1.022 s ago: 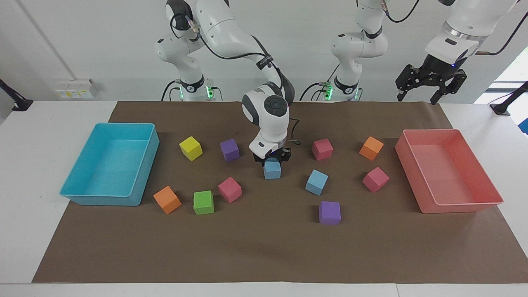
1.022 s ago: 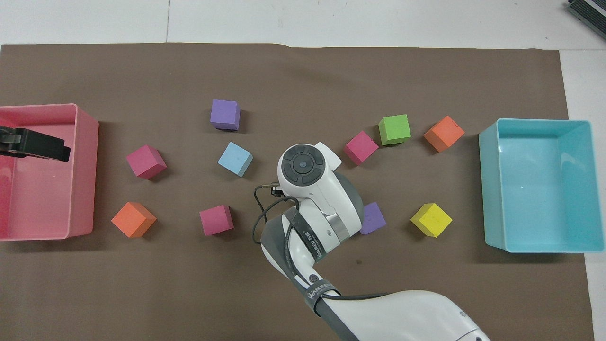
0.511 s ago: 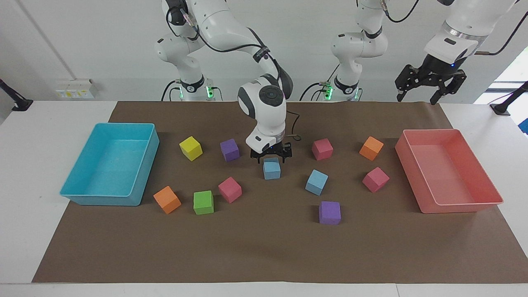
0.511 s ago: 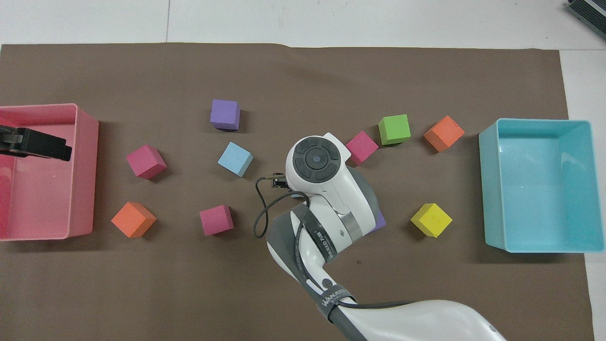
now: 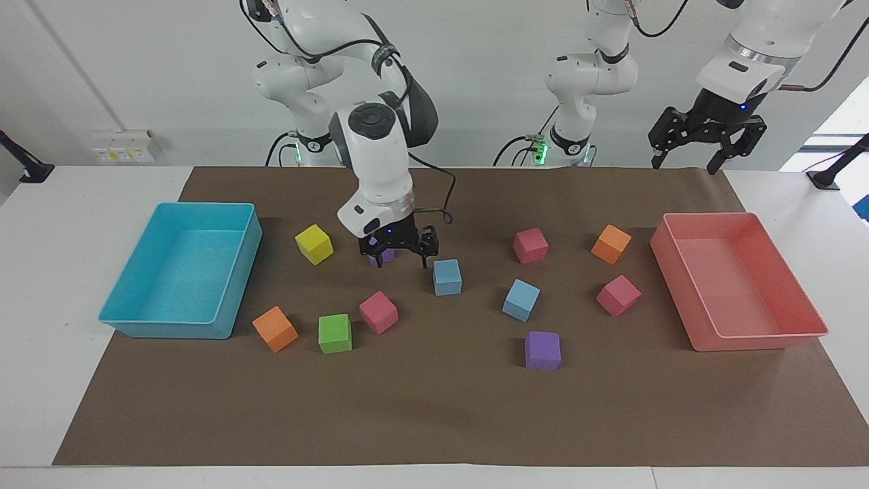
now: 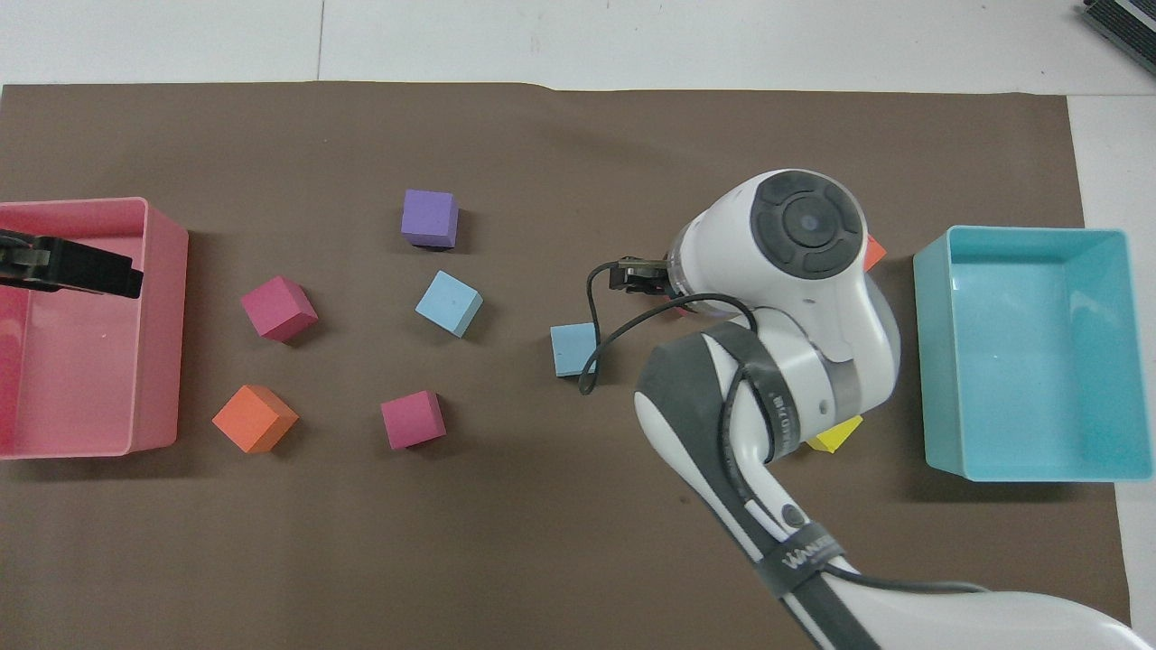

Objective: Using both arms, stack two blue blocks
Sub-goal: 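Withdraw the right gripper to rest while the left gripper reaches out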

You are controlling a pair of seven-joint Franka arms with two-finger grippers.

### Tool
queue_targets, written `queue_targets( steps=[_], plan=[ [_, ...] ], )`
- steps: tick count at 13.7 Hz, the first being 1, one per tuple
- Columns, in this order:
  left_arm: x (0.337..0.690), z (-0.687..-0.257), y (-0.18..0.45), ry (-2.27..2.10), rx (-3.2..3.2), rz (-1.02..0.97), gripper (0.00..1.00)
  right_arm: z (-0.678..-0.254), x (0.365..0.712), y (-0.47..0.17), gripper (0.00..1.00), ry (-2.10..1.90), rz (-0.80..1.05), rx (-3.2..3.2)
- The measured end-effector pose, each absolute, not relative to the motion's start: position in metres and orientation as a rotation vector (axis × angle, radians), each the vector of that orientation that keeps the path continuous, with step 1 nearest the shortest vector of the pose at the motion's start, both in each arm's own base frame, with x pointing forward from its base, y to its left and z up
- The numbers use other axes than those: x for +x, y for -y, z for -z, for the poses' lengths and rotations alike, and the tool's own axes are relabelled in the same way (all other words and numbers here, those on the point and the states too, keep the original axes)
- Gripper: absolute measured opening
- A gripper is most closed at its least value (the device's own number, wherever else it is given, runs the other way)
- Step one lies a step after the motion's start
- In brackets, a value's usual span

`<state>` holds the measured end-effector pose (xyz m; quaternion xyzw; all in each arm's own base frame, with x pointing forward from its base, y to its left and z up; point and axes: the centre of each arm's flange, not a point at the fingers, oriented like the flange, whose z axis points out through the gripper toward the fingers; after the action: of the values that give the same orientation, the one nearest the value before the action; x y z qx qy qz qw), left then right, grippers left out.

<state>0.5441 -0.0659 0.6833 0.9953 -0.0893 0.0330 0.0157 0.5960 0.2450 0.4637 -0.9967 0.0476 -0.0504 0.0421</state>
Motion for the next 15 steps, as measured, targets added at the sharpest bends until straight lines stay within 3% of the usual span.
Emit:
queue_targets(
  steps=[6, 10, 15],
  plan=[
    [0.559, -0.666, 0.094, 0.336, 3.08, -0.165, 1.0, -0.535, 0.592, -0.134, 1.0, -0.152, 0.108, -3.063],
    [0.578, -0.632, 0.136, 0.346, 3.068, -0.156, 1.0, -0.582, 0.575, -0.057, 1.0, -0.265, 0.048, -3.06],
    [0.593, -0.579, 0.166, 0.391, 3.058, -0.14, 1.0, -0.606, 0.55, 0.012, 1.0, -0.388, -0.037, -3.055]
  ],
)
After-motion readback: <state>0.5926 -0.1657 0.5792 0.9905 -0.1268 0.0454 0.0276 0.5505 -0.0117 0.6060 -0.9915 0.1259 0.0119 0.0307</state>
